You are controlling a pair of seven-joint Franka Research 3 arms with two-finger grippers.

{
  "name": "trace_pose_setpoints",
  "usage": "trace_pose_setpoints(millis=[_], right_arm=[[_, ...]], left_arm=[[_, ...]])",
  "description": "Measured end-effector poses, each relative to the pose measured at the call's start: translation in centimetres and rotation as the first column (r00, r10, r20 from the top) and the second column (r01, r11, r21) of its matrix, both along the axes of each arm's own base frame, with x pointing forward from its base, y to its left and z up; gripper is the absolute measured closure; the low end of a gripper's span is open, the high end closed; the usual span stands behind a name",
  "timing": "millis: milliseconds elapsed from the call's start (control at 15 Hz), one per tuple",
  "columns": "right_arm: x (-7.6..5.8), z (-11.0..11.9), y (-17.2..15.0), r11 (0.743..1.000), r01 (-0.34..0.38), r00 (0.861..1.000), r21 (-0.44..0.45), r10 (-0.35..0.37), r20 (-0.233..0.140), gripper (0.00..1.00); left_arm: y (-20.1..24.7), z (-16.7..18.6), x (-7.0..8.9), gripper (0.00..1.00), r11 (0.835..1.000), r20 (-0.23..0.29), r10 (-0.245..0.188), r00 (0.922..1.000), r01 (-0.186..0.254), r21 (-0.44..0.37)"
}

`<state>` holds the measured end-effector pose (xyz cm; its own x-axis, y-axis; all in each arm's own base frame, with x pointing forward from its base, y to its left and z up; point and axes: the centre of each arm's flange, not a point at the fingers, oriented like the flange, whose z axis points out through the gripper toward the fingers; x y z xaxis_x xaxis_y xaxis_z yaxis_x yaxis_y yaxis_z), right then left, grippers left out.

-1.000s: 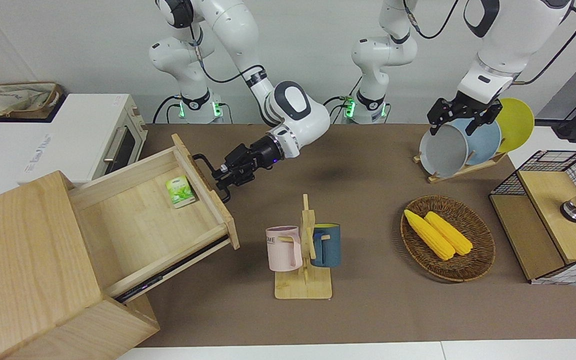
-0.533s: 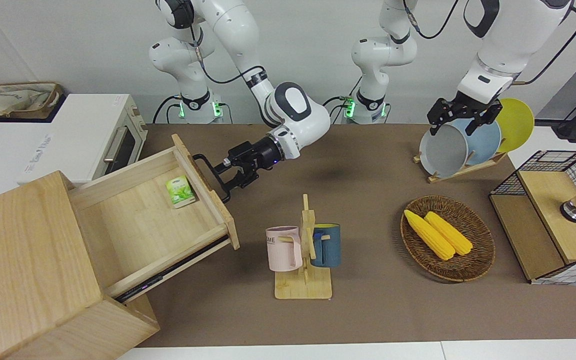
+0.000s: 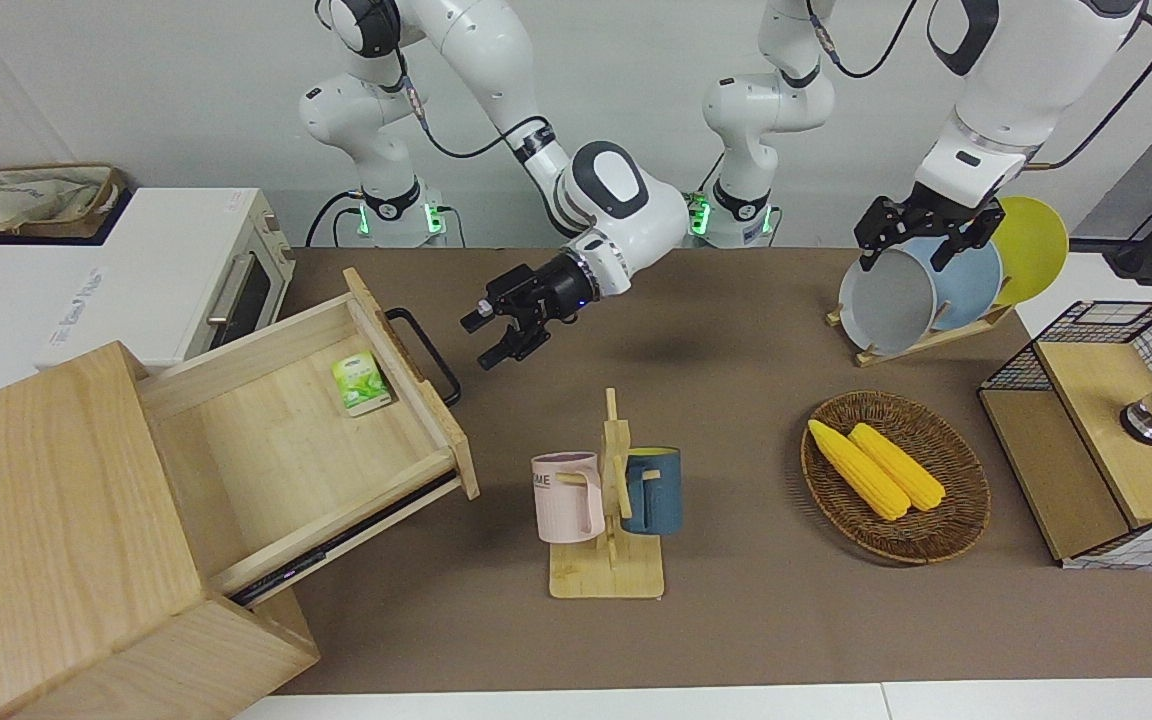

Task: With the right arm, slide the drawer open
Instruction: 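Open the right gripper and withdraw it from the handle toward the robot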

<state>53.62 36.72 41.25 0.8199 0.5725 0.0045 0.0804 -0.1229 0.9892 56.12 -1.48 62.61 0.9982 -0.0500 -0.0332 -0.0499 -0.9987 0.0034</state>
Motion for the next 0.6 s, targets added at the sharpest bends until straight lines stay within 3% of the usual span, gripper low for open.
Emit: trace_pose_setpoints(millis=[133, 333, 600], right_arm=[[-0.2, 0.6, 0.5, 0.998, 0.030, 0.999, 0.064, -0.028, -0.024, 0.02], [-0.2, 3.2, 1.6, 0.969, 0.098, 0.994, 0.224, -0.085, -0.071, 0.02], [0.2, 6.7, 1.9, 0.892, 0.193, 0.979, 0.408, -0.147, -0.140, 0.02]], left_arm=[[0.0, 0.0, 0.0, 0.00, 1.000, 0.000, 0.000, 1.0000, 0.000, 0.000], [0.0, 0.0, 0.0, 0.00, 1.000, 0.000, 0.000, 1.0000, 0.000, 0.000], [0.0, 0.0, 0.0, 0.00, 1.000, 0.000, 0.000, 1.0000, 0.000, 0.000]])
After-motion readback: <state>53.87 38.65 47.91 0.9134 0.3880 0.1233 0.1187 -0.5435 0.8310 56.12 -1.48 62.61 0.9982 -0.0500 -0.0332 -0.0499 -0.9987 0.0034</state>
